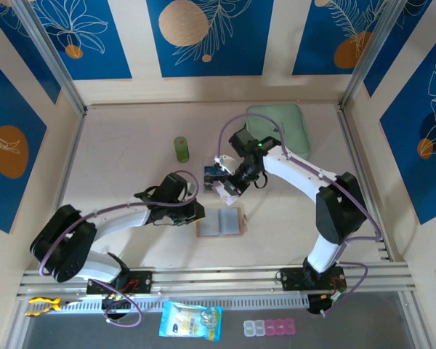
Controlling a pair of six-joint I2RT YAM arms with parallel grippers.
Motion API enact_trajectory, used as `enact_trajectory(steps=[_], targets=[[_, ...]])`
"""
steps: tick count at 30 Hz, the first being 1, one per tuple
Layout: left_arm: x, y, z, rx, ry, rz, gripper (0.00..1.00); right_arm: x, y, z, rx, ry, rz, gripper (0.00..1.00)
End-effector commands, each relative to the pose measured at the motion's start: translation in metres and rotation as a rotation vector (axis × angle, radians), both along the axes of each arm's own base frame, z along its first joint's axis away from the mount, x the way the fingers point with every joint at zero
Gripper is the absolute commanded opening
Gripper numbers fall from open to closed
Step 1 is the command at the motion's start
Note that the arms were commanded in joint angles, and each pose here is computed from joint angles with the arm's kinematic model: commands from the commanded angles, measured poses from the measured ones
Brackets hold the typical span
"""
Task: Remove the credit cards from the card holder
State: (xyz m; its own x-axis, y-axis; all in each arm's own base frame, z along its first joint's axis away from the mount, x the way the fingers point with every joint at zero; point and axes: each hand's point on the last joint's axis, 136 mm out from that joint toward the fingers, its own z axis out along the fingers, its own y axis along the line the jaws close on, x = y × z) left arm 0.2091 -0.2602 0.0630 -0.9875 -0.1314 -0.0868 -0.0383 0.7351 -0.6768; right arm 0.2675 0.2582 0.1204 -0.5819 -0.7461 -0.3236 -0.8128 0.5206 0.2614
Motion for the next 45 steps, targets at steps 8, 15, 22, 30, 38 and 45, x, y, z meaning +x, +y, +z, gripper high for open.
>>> enact_trajectory(steps=[8,15,22,30,38,45], targets=[[-0.003,0.038,0.004,0.03,-0.027,0.069,0.15,0.056,0.007,0.034,0.011,-0.1,0.235,0.0],[-0.007,0.059,0.008,0.04,-0.044,0.119,0.16,0.099,0.018,0.046,0.063,-0.148,0.269,0.0],[-0.013,0.072,0.007,0.051,-0.038,0.149,0.17,0.125,0.012,0.028,0.031,-0.14,0.291,0.0],[-0.02,0.08,0.006,0.071,-0.015,0.157,0.16,0.139,0.009,0.012,0.011,-0.153,0.339,0.0],[-0.021,0.086,0.009,0.072,-0.015,0.18,0.17,0.146,0.01,0.004,0.002,-0.172,0.376,0.01],[-0.023,0.089,0.01,0.077,-0.009,0.182,0.17,0.139,0.012,0.0,0.003,-0.145,0.421,0.05]])
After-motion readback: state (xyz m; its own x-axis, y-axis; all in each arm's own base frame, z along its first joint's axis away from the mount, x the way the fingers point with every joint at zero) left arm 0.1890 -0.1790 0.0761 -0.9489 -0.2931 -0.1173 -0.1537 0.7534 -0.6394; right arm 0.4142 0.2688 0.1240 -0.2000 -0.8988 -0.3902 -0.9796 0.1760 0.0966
